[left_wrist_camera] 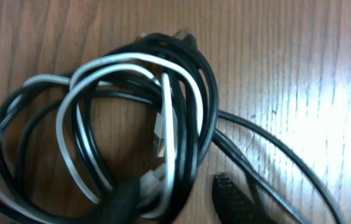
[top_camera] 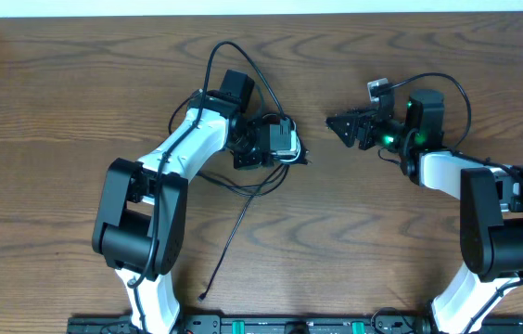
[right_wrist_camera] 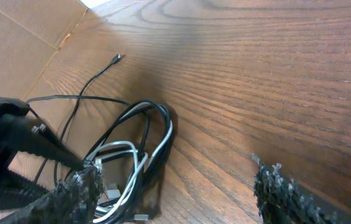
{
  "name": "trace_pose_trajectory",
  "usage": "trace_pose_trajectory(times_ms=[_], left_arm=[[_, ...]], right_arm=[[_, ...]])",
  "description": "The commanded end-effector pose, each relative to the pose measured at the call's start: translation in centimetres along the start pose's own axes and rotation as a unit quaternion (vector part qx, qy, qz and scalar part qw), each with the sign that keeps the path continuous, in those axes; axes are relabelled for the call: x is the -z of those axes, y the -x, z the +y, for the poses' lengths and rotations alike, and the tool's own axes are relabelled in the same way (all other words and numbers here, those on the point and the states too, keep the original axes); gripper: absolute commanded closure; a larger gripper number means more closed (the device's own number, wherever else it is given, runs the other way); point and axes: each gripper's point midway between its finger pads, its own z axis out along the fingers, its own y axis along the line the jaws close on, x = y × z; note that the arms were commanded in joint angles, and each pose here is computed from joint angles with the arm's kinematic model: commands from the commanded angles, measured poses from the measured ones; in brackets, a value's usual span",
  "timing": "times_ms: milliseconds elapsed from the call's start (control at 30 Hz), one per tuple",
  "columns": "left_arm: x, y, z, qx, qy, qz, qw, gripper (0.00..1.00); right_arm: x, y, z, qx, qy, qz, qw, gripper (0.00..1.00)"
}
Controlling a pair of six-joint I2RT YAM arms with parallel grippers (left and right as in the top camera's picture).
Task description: Untangle cables
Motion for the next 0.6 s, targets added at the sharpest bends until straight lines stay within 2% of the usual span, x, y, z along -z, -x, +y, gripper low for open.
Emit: trace_pose_trajectory(times_ms=[0,67,133,567], left_arm=[[-0.11,0.17,-0.3,-0.003,-0.007,-0.006,1.0,0.77],[-0.11,0.18,-0.28,-0.004,-0.006,-0.006,1.0,0.87],[-0.11,0.18,-0.29,-0.004,-0.006,-0.006,1.0,0.9],[0.89,0.89,0.14,0.003,0.007,-0.012,1.0,0.92]], right_arm=[[-0.15,-0.18,-0.05,-0.003,0.0,0.002,1.0,0.25],[-0.15,-0.19,-0.05,-0.003,0.0,0.002,1.0,0.27],[-0.15,-0.19,-0.05,-0.003,0.0,0.002,1.0,0.27],[-0.15,-0.19,-0.04,-0.003,0.0,0.002,1.0,0.32]])
